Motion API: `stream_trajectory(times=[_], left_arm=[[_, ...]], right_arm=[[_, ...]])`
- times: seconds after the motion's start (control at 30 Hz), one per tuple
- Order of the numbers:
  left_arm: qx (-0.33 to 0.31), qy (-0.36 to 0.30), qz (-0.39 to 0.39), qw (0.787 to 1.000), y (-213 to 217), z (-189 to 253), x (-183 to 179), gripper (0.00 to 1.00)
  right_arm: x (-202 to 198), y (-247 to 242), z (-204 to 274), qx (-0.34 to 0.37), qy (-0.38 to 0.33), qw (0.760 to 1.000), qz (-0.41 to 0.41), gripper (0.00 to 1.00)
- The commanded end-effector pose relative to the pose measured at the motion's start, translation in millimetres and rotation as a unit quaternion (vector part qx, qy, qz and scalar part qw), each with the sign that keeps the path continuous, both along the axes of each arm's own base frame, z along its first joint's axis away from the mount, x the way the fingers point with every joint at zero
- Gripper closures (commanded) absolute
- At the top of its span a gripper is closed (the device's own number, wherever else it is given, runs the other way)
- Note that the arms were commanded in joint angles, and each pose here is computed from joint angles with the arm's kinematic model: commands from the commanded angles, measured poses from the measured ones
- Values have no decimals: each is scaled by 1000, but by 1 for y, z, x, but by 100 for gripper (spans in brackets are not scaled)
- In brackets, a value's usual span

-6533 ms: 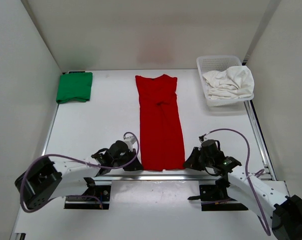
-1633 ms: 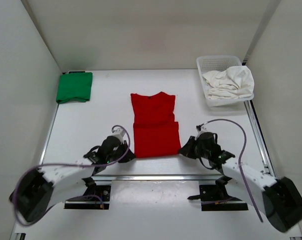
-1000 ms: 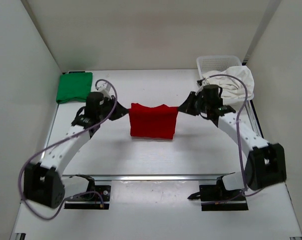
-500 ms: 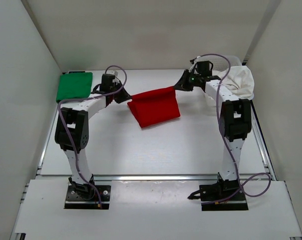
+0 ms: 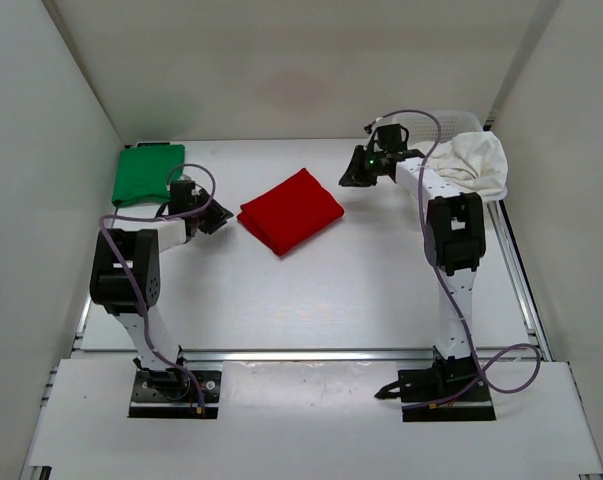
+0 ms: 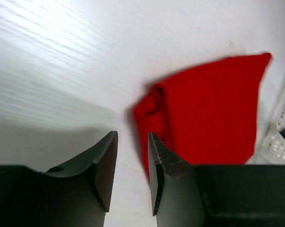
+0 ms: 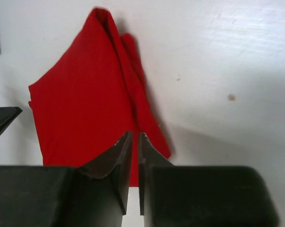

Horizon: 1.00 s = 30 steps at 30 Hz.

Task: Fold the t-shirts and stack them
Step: Fold the long partially folded tshirt into a neat square

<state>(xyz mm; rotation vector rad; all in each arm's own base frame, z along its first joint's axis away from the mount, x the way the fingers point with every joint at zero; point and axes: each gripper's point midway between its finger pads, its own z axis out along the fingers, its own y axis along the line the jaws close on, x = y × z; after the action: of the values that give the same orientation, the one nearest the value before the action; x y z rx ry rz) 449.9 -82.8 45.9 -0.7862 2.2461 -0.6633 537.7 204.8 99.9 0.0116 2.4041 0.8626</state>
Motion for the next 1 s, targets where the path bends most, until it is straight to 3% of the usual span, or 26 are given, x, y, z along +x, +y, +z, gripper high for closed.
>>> stream_trajectory(times=[0.0,0.07,0.13,0.27,0.37,0.47,0.5,0.8,0.97], left_arm=[[-9,-127,-24,992,-40,81,12,59],[-18,-141,-69,987,-89,92,0,58],[-37,-146,-106,983,-127,93,-10,58],[-56,-97,-159,981,-176,49,-29,59],[-72,-43,-168,982,-169,7,-57,63],[-70,-43,-151,985,-147,-4,-78,62],[-63,-42,-144,987,-138,-6,-87,62],[-71,-57,-136,987,-102,6,-128,60],[-39,-104,-120,987,-91,36,-116,53]], right_arm=[[-14,31,12,-12,-27,999,33,93],[-20,40,-1,-14,-12,999,37,100],[-35,46,-21,-16,8,999,37,100],[-59,46,-44,-18,20,999,26,100],[-78,41,-57,-21,33,999,24,100],[-100,42,-63,-4,33,999,22,100],[-114,38,-77,-2,53,998,20,100],[-149,44,-37,49,21,998,16,99],[-134,32,-1,62,-20,998,12,79]])
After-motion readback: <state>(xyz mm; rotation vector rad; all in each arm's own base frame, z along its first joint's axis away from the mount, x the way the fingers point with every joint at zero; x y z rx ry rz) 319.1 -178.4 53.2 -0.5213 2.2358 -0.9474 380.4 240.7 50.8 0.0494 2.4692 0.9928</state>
